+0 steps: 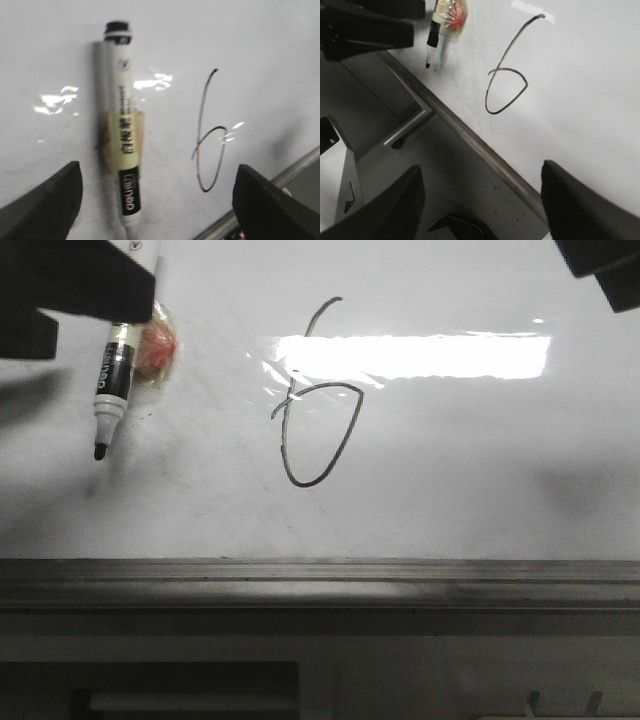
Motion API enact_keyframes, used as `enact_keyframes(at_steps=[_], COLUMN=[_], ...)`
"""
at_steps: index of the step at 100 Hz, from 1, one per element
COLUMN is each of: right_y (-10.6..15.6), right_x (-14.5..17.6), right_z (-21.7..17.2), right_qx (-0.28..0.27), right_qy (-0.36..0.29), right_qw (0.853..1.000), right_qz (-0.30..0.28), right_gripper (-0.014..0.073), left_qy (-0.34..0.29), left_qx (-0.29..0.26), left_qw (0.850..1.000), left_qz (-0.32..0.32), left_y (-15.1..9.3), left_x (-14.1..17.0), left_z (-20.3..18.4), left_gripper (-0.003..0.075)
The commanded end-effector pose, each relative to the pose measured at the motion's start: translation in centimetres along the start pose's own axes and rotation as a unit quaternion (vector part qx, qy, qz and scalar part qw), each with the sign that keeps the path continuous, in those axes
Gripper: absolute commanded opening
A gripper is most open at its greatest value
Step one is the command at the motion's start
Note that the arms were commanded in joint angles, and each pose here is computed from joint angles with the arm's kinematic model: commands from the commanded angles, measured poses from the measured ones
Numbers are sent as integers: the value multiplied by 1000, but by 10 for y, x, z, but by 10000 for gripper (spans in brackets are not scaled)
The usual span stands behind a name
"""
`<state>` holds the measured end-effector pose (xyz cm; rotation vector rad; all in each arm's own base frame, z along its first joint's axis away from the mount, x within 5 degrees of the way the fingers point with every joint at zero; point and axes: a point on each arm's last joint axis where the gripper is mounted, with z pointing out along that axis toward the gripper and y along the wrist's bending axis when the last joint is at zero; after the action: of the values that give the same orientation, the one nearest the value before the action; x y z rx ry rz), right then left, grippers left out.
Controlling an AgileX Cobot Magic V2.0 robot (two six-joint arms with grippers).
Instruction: Write number 6 on whiteboard
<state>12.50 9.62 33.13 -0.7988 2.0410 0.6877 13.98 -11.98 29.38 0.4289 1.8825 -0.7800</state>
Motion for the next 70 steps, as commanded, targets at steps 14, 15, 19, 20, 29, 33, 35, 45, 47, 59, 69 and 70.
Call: enact_keyframes(at_steps=[14,15,19,20,29,33,35,45,47,59,69,70], right_y=[7,7,9,10,14,15,15,16,16,17,17,16], right_x=[-14,-14,-16,-16,-16,-15,-13,-2,2,29,55,59], right_z=[-23,-24,-31,-31,-42,-46,-46,-53,-53,-61,-66,-65], right_qx=[24,25,33,34,43,49,51,71,75,107,131,134], right_qy=[-87,-90,-110,-112,-141,-152,-156,-187,-191,-237,-278,-279], right_qw=[996,996,993,993,989,987,986,979,978,965,951,950], right_qz=[-10,-11,-16,-16,-25,-27,-27,-29,-28,-35,-39,-38], right_gripper=[364,356,293,283,123,43,4,-62,-62,-62,-62,-62], left_qy=[-83,-88,-98,-103,-127,-133,-137,-146,-147,-146,-152,-155], left_qx=[33,33,34,35,41,45,46,60,63,74,67,67], left_qw=[990,989,986,985,980,978,977,971,969,964,964,964], left_qz=[113,117,129,132,148,155,158,180,186,207,207,207], left_y=[-17,-17,-18,-19,-22,-24,-24,-28,-29,-31,-26,-26], left_x=[-19,-20,-21,-21,-23,-23,-23,-22,-21,-14,0,0], left_z=[-46,-49,-55,-57,-71,-76,-78,-88,-90,-97,-102,-103], left_gripper=[566,566,557,554,472,404,362,114,55,-20,-20,-20])
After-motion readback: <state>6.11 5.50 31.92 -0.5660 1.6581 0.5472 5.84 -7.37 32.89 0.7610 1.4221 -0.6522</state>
